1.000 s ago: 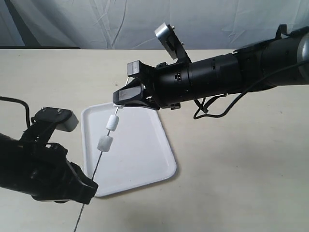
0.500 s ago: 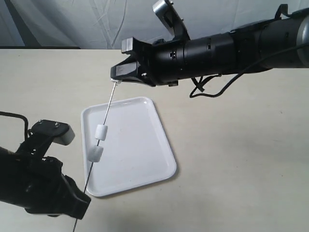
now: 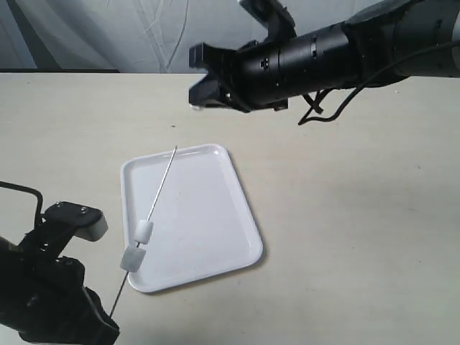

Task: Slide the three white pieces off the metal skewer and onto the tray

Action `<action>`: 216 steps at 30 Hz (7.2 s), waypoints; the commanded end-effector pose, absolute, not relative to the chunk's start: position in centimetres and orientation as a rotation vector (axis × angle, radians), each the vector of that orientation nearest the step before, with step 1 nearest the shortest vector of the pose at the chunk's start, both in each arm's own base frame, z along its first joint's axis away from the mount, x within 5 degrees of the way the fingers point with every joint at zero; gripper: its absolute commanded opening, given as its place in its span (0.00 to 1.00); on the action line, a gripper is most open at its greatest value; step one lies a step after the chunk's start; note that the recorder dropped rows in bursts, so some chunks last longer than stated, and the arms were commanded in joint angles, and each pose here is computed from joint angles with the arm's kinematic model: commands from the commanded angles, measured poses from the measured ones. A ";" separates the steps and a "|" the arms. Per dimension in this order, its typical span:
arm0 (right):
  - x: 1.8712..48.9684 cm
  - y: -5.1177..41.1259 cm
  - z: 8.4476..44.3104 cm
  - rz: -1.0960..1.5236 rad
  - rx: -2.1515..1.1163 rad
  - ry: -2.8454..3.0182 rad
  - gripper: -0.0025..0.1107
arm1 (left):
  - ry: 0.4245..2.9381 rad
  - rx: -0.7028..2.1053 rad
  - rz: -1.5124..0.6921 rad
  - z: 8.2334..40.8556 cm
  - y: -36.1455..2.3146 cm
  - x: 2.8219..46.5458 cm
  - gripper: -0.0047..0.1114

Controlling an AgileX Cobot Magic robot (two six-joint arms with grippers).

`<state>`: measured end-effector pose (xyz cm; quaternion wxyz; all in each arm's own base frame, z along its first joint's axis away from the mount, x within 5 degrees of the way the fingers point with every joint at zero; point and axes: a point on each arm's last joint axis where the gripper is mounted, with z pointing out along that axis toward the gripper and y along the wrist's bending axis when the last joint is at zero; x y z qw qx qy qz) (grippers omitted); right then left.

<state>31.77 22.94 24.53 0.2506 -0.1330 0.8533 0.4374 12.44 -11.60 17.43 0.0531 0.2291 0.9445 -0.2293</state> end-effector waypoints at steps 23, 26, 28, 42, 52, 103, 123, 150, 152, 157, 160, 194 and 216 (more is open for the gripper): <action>30.0 24.3 14.6 1.032 -0.345 2.751 0.36 | 2.980 0.724 -0.379 18.5 -13.0 17.8 0.04; 29.8 24.4 14.8 1.064 -0.357 2.754 0.34 | 2.961 0.734 -0.356 18.4 -12.9 18.0 0.04; 29.4 24.8 15.3 1.146 -0.425 2.735 0.34 | 2.954 0.712 -0.348 18.4 -12.6 18.3 0.04; 28.3 26.1 19.2 1.550 -0.559 2.471 0.34 | 2.827 0.533 -0.936 19.9 -12.6 19.6 0.04; 28.6 26.3 19.6 1.587 -0.502 2.428 0.34 | 2.825 0.536 -1.014 20.2 -12.9 19.3 0.04; 29.8 24.9 21.3 1.199 -0.465 2.432 0.20 | 3.154 0.581 -0.753 16.8 -10.3 15.9 0.04; 28.4 24.2 14.9 1.165 -0.429 2.658 0.34 | 3.168 0.659 -0.736 18.4 -11.3 18.8 0.04; 26.6 25.6 17.1 1.606 -0.660 2.460 0.34 | 2.987 0.613 -1.018 19.9 -13.7 21.3 0.04; 26.6 25.6 17.1 1.612 -0.649 2.456 0.34 | 2.988 0.615 -1.020 19.9 -13.7 21.3 0.04; 26.7 25.7 17.2 1.618 -0.634 2.448 0.34 | 2.975 0.608 -1.054 20.0 -13.8 21.3 0.04; 26.7 25.7 17.2 1.616 -0.633 2.448 0.30 | 2.951 0.610 -1.101 20.2 -14.1 21.3 0.04; 28.9 25.0 21.5 1.378 -0.420 2.305 0.21 | 3.175 0.766 -0.853 19.4 -12.2 19.9 0.04; 28.4 24.8 20.9 1.349 -0.448 2.399 0.33 | 2.975 0.670 -1.090 20.7 -13.7 20.5 0.04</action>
